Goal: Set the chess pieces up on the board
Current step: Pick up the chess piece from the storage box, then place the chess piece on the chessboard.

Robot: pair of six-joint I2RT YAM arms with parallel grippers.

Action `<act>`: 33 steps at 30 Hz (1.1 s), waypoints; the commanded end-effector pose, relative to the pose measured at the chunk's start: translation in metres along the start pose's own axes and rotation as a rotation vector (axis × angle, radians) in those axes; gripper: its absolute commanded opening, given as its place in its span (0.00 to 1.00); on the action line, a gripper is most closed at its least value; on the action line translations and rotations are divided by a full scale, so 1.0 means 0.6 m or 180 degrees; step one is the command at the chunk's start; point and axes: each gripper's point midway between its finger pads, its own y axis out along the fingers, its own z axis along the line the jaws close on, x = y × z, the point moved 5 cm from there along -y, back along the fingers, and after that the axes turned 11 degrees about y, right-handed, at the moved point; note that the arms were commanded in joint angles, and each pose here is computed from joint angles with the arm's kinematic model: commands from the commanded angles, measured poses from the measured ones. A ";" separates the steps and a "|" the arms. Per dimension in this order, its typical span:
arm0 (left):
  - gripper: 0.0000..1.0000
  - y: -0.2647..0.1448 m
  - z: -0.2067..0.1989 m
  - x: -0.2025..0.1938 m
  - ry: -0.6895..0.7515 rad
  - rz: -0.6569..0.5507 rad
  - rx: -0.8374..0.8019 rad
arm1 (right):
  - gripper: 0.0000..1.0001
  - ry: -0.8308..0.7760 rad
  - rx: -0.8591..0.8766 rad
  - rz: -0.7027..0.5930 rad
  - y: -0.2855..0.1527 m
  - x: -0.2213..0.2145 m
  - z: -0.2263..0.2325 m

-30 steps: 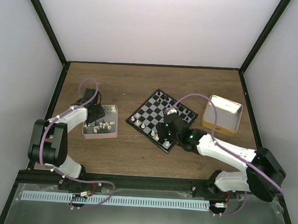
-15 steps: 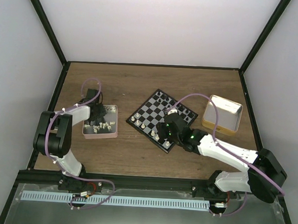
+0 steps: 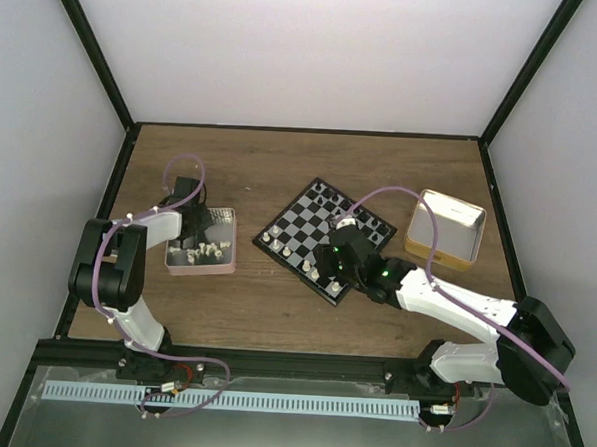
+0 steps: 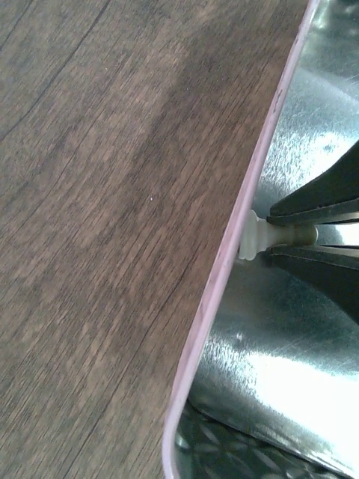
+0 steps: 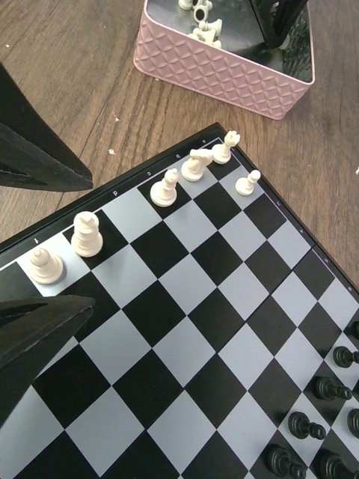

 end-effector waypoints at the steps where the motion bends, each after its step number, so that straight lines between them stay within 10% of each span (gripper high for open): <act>1: 0.04 -0.008 0.007 0.008 0.0029 -0.0062 0.0069 | 0.39 0.0076 0.0105 -0.0160 -0.017 0.023 0.018; 21: 0.05 -0.215 -0.251 -0.018 0.0402 0.0747 -0.2306 | 0.40 0.0498 -0.0229 -0.0519 -0.033 0.048 -0.037; 33: 0.08 -0.177 -0.391 -0.070 0.0883 0.1680 -0.2632 | 0.40 0.0775 -0.0345 -0.0682 -0.057 0.047 -0.081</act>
